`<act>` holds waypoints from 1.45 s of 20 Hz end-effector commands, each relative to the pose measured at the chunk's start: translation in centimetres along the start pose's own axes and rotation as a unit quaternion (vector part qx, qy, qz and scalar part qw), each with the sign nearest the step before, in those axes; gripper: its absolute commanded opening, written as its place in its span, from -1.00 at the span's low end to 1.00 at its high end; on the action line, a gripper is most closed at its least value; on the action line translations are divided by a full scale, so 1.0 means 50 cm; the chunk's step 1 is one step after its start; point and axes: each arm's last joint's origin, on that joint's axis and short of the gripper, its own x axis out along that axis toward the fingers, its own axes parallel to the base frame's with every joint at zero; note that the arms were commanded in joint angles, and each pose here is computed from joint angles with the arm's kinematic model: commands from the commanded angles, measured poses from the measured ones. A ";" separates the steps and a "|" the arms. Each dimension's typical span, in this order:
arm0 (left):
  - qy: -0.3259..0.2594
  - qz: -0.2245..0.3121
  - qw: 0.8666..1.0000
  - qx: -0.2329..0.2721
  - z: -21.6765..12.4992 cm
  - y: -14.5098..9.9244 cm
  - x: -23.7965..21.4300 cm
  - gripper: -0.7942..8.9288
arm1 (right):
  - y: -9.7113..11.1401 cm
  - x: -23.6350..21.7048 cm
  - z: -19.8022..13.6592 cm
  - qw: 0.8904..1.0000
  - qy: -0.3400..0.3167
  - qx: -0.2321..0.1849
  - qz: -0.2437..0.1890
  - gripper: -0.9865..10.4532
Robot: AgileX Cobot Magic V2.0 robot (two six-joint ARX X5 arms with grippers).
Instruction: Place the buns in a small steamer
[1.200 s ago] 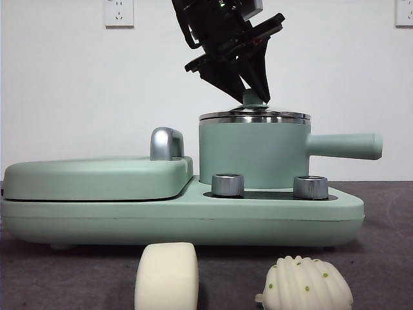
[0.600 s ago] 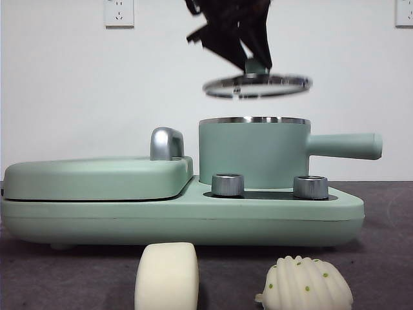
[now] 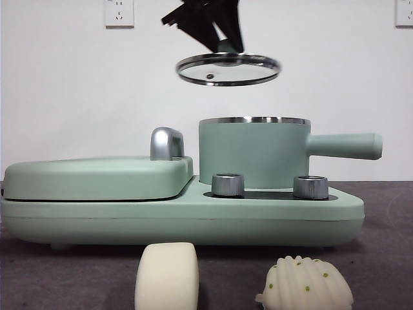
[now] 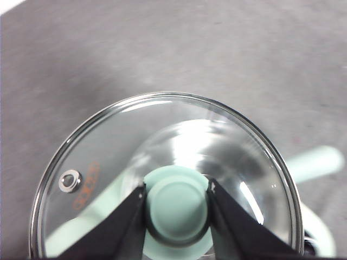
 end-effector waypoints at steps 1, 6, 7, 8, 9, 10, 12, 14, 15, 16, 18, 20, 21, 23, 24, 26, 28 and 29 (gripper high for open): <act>-0.024 0.012 1.000 0.004 0.013 0.021 -0.016 -0.80 | 0.004 -0.004 0.009 1.000 -0.007 -0.010 0.001 0.03; -0.021 0.050 0.998 -0.033 -0.003 0.107 -0.034 -0.80 | 0.004 -0.004 0.003 1.000 0.006 0.001 0.003 0.03; -0.021 0.057 0.997 -0.040 -0.007 0.125 -0.038 -0.80 | 0.004 -0.004 0.001 1.000 0.011 0.006 0.007 0.03; -0.021 0.065 0.996 -0.048 -0.011 0.143 -0.043 -0.80 | 0.004 -0.003 0.000 1.000 0.014 0.010 0.007 0.03; -0.021 0.073 0.996 -0.055 -0.015 0.160 -0.048 -0.80 | 0.003 -0.001 -0.001 1.000 0.019 0.014 0.008 0.03; -0.022 0.081 0.995 -0.062 -0.019 0.176 -0.052 -0.80 | 0.003 0.001 -0.003 0.999 0.025 0.020 0.010 0.03; -0.025 0.094 0.993 -0.071 -0.026 0.203 -0.061 -0.80 | -0.001 0.012 -0.004 0.998 0.043 0.041 0.024 0.03; -0.028 0.108 0.990 -0.083 -0.034 0.232 -0.072 -0.80 | -0.005 0.032 -0.004 0.995 0.066 0.064 0.042 0.03; -0.028 0.114 0.989 -0.089 -0.039 0.245 -0.077 -0.80 | -0.006 0.044 -0.004 0.993 0.080 0.070 0.053 0.01; -0.029 0.120 0.988 -0.095 -0.043 0.258 -0.082 -0.80 | -0.005 0.056 -0.005 0.990 0.095 0.077 0.066 -0.01; -0.029 0.130 0.986 -0.104 -0.051 0.279 -0.091 -0.80 | -0.001 0.088 -0.008 0.983 0.131 0.095 0.089 -0.03; -0.029 0.138 0.984 -0.111 -0.057 0.295 -0.098 -0.80 | 0.008 0.125 -0.014 0.975 0.170 0.102 0.096 -0.03; -0.029 0.141 0.983 -0.115 -0.060 0.301 -0.100 -0.80 | 0.016 0.144 -0.018 0.971 0.192 0.100 0.097 -0.03; -0.030 0.144 0.982 -0.120 -0.063 0.309 -0.104 -0.80 | 0.038 0.185 -0.027 0.962 0.236 0.103 0.087 -0.04; -0.030 0.146 0.981 -0.121 -0.064 0.312 -0.105 -0.80 | 0.053 0.205 -0.032 0.958 0.256 0.099 0.082 -0.04; -0.032 0.148 0.981 -0.121 -0.064 0.314 -0.106 -0.80 | 0.089 0.250 -0.042 0.948 0.298 0.084 0.078 -0.04; -0.034 0.149 0.981 -0.121 -0.064 0.317 -0.108 -0.80 | 0.124 0.294 -0.052 0.935 0.338 0.086 0.070 -0.04; -0.034 0.149 0.981 -0.121 -0.064 0.317 -0.108 -0.80 | 0.138 0.316 -0.058 0.928 0.355 0.093 0.061 -0.04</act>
